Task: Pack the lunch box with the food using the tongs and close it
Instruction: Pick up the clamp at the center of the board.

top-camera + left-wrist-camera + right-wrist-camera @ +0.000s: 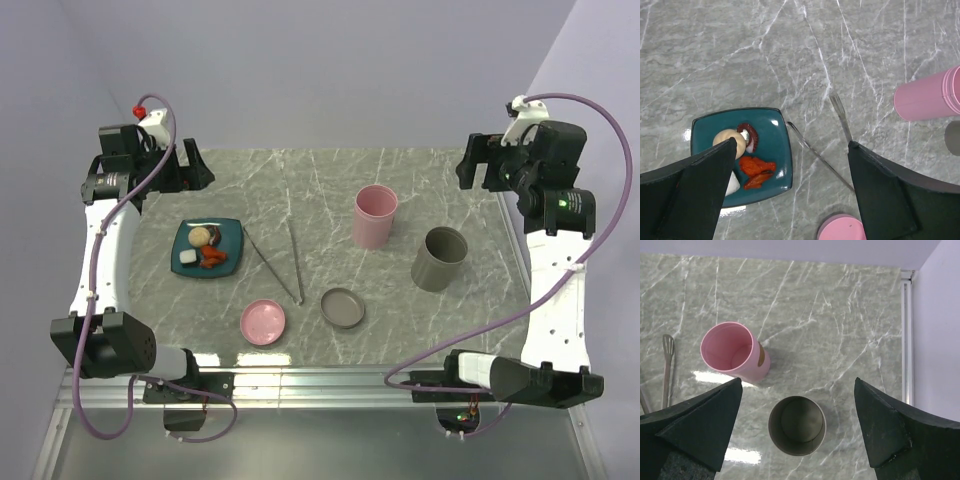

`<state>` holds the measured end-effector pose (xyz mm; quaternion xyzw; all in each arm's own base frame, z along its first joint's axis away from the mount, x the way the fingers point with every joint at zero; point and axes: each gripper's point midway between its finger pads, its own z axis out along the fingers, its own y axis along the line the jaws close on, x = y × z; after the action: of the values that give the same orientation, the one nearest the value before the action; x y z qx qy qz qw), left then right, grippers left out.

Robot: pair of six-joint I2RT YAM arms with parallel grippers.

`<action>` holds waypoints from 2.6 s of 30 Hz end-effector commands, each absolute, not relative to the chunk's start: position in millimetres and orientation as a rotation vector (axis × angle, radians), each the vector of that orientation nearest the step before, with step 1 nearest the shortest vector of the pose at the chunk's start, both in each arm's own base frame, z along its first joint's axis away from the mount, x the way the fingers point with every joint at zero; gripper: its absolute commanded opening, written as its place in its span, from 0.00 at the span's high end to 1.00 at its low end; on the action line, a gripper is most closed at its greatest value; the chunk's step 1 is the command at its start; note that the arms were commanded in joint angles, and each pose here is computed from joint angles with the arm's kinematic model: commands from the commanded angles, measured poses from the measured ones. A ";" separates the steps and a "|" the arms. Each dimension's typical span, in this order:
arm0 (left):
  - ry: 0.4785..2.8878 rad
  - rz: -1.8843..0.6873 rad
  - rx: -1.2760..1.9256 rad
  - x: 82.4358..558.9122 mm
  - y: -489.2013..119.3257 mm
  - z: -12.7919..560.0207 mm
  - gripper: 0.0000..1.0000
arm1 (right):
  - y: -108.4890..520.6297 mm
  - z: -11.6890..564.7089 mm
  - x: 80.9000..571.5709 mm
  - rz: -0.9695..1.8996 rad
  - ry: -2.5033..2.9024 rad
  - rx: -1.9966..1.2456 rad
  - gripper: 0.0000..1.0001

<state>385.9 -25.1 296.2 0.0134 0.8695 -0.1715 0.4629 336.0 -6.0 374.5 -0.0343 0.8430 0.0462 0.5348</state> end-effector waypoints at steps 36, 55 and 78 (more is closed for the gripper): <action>1.928 -0.580 0.057 361.0 -54.6 329.3 0.00 | 332.8 256.5 268.5 0.875 1.981 -0.556 0.00; 1.909 -0.550 0.021 373.9 -48.3 322.9 0.01 | 395.6 107.2 270.1 0.677 2.267 -0.667 0.00; 1.897 -0.569 0.008 376.8 -49.7 324.3 0.01 | 405.2 77.7 285.3 0.461 2.324 -0.605 0.00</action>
<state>373.7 -48.1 314.4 -0.0018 0.8134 -0.2364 0.5315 276.0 396.2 59.5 -0.2451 0.8999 0.1799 0.3128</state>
